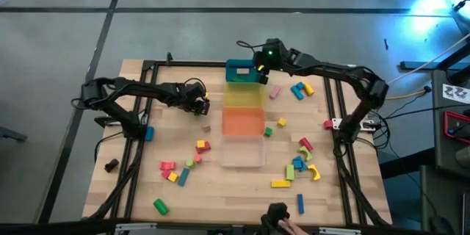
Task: Sort blocks by size
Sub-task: Put the green rectangular block into the blue bin
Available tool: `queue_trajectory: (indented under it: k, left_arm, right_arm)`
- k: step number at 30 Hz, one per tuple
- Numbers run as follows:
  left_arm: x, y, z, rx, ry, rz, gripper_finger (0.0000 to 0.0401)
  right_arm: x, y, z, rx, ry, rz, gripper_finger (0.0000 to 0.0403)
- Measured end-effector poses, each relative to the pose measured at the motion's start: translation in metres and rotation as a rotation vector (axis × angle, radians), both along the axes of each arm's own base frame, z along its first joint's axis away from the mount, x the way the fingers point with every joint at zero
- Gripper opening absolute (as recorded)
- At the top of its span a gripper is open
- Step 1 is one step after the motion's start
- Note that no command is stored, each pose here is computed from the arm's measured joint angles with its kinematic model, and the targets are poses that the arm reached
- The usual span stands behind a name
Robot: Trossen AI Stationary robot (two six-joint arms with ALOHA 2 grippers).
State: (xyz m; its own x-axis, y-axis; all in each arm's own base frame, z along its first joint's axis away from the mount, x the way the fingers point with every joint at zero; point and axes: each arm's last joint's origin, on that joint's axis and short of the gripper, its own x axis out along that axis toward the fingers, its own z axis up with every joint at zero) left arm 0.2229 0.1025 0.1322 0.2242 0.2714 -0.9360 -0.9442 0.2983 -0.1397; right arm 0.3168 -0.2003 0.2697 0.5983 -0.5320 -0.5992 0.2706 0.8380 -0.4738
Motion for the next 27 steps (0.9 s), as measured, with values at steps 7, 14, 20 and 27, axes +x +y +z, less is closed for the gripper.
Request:
queue_trajectory:
  k: [7,14,20,27]
  left_arm:
    - [-0.001,0.000,-0.001,0.024,0.035,-0.021,0.0169]
    - [-0.002,0.000,-0.002,0.052,0.064,-0.100,0.0094]
    - [-0.001,0.004,0.005,0.066,0.049,-0.129,0.0088]
    - [0.006,0.021,0.032,0.131,-0.026,-0.154,0.0098]
  right_arm:
    - [-0.020,0.038,0.056,-0.095,-0.094,0.019,0.0150]
    - [-0.047,0.083,0.095,-0.106,-0.159,0.100,0.0150]
    - [-0.075,0.112,0.105,-0.032,-0.106,0.140,0.0150]
    - [-0.100,0.124,0.091,0.192,0.041,0.038,0.0150]
